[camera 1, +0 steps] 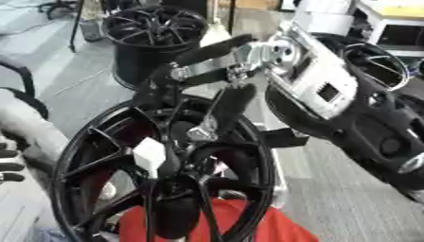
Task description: Pull the pin out of the wheel hub.
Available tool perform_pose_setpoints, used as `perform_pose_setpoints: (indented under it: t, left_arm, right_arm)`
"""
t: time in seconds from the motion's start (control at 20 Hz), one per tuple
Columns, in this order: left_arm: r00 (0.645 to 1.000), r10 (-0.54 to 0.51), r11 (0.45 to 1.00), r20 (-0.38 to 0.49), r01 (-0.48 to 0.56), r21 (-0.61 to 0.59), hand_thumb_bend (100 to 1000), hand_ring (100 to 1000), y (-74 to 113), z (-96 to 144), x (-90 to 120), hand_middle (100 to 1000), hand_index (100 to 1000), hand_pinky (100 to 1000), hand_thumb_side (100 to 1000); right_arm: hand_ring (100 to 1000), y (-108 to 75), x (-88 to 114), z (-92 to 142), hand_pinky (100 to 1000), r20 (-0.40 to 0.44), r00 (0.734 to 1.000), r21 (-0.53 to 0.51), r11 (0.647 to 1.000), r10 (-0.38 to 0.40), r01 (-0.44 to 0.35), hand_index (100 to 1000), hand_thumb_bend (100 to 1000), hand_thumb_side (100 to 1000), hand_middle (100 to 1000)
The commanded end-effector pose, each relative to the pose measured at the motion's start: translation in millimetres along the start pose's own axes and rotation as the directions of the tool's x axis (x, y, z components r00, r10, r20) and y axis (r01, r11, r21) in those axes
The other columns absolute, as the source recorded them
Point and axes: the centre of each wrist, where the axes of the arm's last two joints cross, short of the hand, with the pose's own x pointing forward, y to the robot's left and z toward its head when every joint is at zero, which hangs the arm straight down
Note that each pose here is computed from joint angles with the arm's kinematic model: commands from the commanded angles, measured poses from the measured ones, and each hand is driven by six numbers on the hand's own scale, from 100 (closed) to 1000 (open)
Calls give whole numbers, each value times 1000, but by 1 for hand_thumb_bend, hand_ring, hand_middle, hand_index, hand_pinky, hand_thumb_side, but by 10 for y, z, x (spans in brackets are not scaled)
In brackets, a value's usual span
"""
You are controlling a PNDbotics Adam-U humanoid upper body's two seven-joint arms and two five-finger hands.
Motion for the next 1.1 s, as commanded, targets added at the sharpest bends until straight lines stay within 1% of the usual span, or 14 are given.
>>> perform_pose_setpoints:
  t: [0.05, 0.25, 0.55, 0.8, 1.1]
  left_arm:
    - [999, -25, 1000, 36, 25, -16, 100, 622, 35, -62, 111, 666, 798, 584, 819]
    - [999, -22, 1000, 40, 23, -21, 100, 622, 26, -72, 115, 666, 798, 584, 819]
    - [999, -23, 999, 40, 24, -21, 100, 623, 27, -75, 117, 666, 798, 584, 820]
    - [999, -24, 999, 39, 25, -23, 100, 623, 25, -81, 119, 666, 798, 584, 821]
    - [999, -24, 999, 40, 25, -21, 100, 623, 24, -81, 121, 666, 798, 584, 822]
  right_arm:
    - [932, -56, -5, -132, 854, -30, 996, 16, 996, 83, -82, 953, 100, 100, 938]
    - [949, -7, -101, -304, 872, -59, 989, 49, 989, 139, -136, 959, 100, 100, 950]
    - [962, 48, -213, -419, 886, -78, 977, 89, 977, 199, -192, 961, 100, 100, 959]
    - [967, 96, -258, -470, 891, -81, 970, 117, 969, 229, -219, 957, 100, 100, 956]
    - [966, 205, -341, -543, 890, -82, 969, 152, 963, 235, -221, 950, 100, 100, 946]
